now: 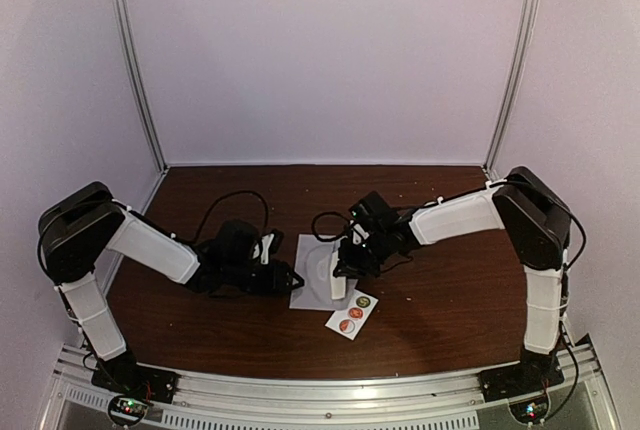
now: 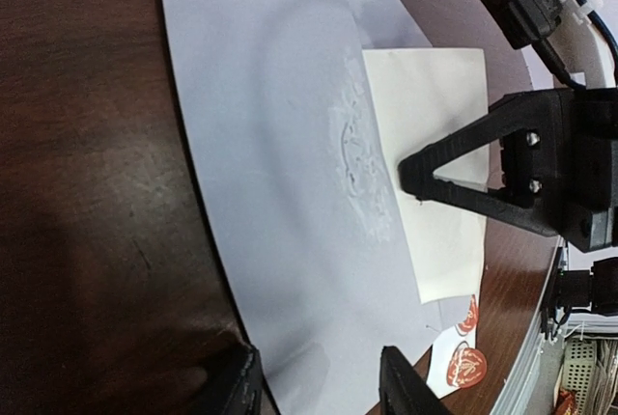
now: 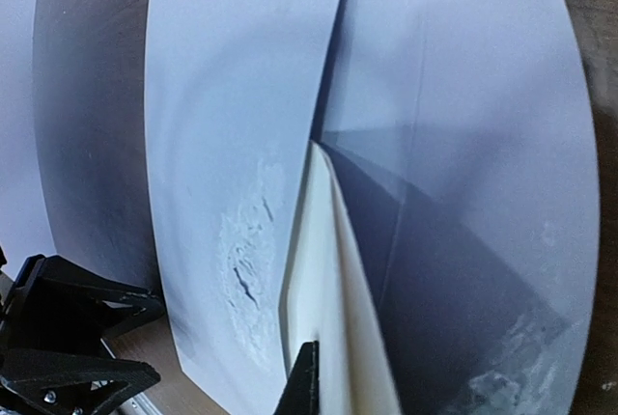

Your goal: Place the letter into the envelope and seal it

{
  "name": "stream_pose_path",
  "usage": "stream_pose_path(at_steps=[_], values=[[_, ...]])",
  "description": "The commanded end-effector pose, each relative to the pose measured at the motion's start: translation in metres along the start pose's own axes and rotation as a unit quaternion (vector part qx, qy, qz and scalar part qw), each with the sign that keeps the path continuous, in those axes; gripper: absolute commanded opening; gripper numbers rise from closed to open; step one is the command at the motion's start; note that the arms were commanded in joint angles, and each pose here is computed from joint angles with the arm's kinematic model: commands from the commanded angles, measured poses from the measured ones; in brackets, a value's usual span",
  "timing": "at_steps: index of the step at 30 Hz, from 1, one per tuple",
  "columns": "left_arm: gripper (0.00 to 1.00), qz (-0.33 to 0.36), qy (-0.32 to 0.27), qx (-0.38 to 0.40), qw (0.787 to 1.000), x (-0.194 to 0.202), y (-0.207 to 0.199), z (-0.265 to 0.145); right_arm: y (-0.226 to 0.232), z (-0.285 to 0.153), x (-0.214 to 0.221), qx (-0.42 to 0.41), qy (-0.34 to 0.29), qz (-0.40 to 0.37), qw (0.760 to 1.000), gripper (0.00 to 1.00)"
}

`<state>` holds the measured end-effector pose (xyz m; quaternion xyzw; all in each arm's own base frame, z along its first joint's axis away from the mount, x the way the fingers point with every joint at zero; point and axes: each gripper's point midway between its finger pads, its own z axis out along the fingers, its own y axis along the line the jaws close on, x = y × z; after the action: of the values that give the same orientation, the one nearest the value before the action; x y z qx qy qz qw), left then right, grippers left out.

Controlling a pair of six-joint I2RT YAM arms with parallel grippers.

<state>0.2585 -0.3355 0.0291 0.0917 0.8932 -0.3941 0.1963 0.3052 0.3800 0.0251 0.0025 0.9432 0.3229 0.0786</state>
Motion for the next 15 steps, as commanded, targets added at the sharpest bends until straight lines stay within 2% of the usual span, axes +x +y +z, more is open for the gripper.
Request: stream_pose_path(at_steps=[1, 5, 7, 15], values=[[0.41, 0.009, -0.007, 0.012, 1.0, -0.006, -0.012, 0.004, 0.008, 0.006, -0.001, -0.003, 0.005, -0.024, 1.0, 0.0], [0.41, 0.011, -0.01, 0.01, 1.0, -0.007, -0.013, 0.003, 0.012, 0.006, -0.002, -0.004, 0.007, -0.037, 0.999, 0.0], [0.41, 0.011, -0.016, 0.008, 1.0, -0.009, -0.014, 0.0, 0.012, 0.004, -0.004, 0.002, 0.005, -0.044, 0.999, 0.03], [0.45, 0.032, -0.063, -0.021, 0.997, -0.034, -0.025, -0.03, 0.009, -0.036, -0.024, 0.075, -0.043, -0.087, 0.992, 0.34]])
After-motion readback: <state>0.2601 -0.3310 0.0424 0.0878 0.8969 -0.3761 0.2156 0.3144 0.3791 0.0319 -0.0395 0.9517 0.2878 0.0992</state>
